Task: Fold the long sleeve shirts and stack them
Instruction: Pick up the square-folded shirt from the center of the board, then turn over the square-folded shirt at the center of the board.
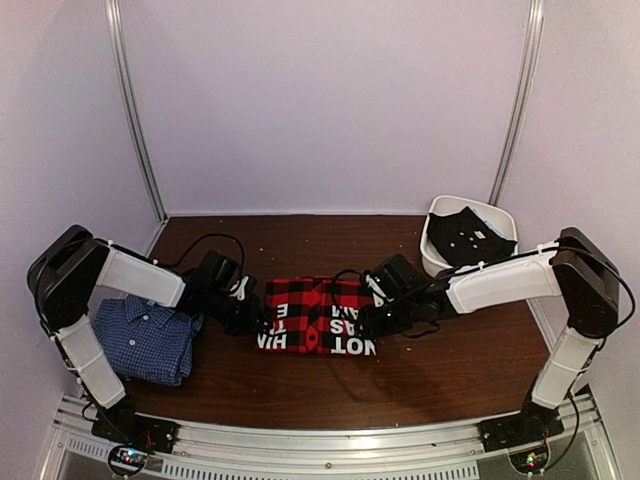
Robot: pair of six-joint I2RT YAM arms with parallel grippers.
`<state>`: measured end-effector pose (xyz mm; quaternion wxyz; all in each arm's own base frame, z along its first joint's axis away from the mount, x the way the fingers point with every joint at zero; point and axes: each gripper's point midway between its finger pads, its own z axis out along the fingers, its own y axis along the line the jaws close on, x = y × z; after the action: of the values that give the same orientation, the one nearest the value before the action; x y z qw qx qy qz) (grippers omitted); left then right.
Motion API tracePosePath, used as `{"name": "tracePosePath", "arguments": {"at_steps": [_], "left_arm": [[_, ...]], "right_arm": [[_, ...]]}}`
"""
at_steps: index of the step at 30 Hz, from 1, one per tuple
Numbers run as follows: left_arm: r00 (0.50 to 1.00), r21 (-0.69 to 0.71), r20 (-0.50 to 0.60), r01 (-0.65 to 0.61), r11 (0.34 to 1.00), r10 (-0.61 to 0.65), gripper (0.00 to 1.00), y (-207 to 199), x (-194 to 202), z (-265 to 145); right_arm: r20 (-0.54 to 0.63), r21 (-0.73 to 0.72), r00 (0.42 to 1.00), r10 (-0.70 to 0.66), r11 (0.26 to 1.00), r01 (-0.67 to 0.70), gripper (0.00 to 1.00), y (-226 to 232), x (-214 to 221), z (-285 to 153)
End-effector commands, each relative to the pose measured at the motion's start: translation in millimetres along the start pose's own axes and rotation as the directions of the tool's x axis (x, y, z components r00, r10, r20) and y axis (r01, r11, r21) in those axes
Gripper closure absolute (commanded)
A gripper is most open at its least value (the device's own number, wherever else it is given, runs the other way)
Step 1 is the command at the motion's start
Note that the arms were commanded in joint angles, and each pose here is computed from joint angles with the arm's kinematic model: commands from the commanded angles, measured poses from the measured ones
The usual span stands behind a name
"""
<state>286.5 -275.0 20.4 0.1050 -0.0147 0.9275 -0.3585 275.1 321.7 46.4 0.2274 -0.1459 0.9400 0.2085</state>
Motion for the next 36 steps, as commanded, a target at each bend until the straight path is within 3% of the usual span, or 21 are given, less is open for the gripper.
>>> {"name": "tracePosePath", "arguments": {"at_steps": [1,14,29,36], "left_arm": [[1.0,-0.063,0.012,-0.02,0.998,0.021,1.0,1,4,-18],[0.995,-0.182,0.029,-0.093,0.979,0.099,1.0,6,4,-54],[0.988,-0.235,0.05,-0.13,0.963,0.145,1.0,3,-5,-80],[0.96,-0.265,0.124,-0.21,0.941,0.25,1.0,-29,-37,-118]], "right_arm": [[0.048,0.034,0.999,0.01,0.999,-0.012,0.56,-5,-10,-15],[0.071,0.01,0.997,-0.014,1.0,0.013,0.75,20,-36,-8],[-0.022,0.039,0.999,-0.033,0.999,0.034,0.81,21,-14,47],[-0.044,-0.006,0.998,-0.033,0.999,0.033,0.81,38,-8,68]]}}
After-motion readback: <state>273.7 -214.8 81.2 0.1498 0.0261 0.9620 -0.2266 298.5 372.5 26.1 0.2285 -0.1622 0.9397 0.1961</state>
